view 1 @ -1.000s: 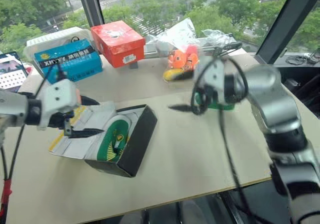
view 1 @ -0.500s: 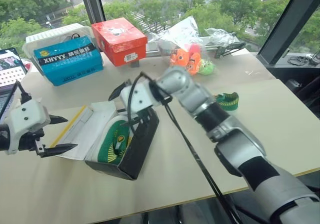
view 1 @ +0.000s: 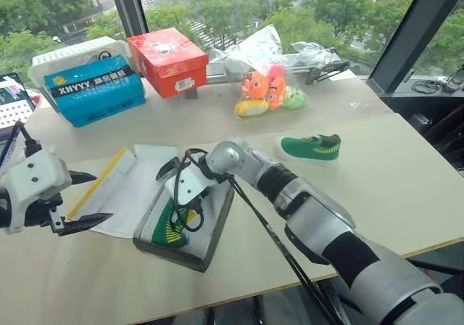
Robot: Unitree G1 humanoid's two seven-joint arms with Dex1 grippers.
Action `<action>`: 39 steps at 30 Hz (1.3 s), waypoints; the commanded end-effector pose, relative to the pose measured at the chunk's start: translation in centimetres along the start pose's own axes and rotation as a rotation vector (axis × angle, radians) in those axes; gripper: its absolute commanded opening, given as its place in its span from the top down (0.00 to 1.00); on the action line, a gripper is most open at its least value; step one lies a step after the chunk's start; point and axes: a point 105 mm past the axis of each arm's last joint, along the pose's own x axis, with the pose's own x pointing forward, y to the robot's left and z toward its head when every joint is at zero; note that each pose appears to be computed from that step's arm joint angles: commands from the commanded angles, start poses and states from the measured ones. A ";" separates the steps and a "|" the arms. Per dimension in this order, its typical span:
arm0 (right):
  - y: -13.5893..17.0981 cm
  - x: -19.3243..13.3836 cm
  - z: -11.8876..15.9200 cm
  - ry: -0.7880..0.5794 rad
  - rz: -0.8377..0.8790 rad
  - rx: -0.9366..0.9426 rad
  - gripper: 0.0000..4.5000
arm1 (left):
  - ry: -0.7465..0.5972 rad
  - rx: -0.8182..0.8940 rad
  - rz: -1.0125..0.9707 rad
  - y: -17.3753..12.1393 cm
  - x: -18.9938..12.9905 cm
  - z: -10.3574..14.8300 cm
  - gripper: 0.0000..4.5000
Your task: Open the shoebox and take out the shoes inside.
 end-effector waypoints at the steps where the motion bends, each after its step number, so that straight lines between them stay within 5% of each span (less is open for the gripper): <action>1: 0.4 0.1 -0.6 0.023 0.007 0.005 0.01 | -0.011 0.032 0.037 0.2 -0.8 0.9 0.00; 11: -0.9 -2.6 0.0 -0.071 -0.055 0.071 0.01 | 0.007 0.033 0.032 -0.1 -1.1 0.7 0.00; 24: 0.9 -2.2 0.0 -0.093 -0.069 0.169 0.01 | 0.012 0.052 0.023 0.6 -1.0 1.1 0.00; 32: -5.3 -5.0 1.5 -0.135 -0.377 0.160 0.01 | 0.016 0.053 0.019 0.6 -1.0 1.1 0.00; 39: -4.8 -5.1 1.5 -0.122 -0.400 0.170 0.01 | 0.024 0.058 0.021 0.6 -1.3 1.1 0.00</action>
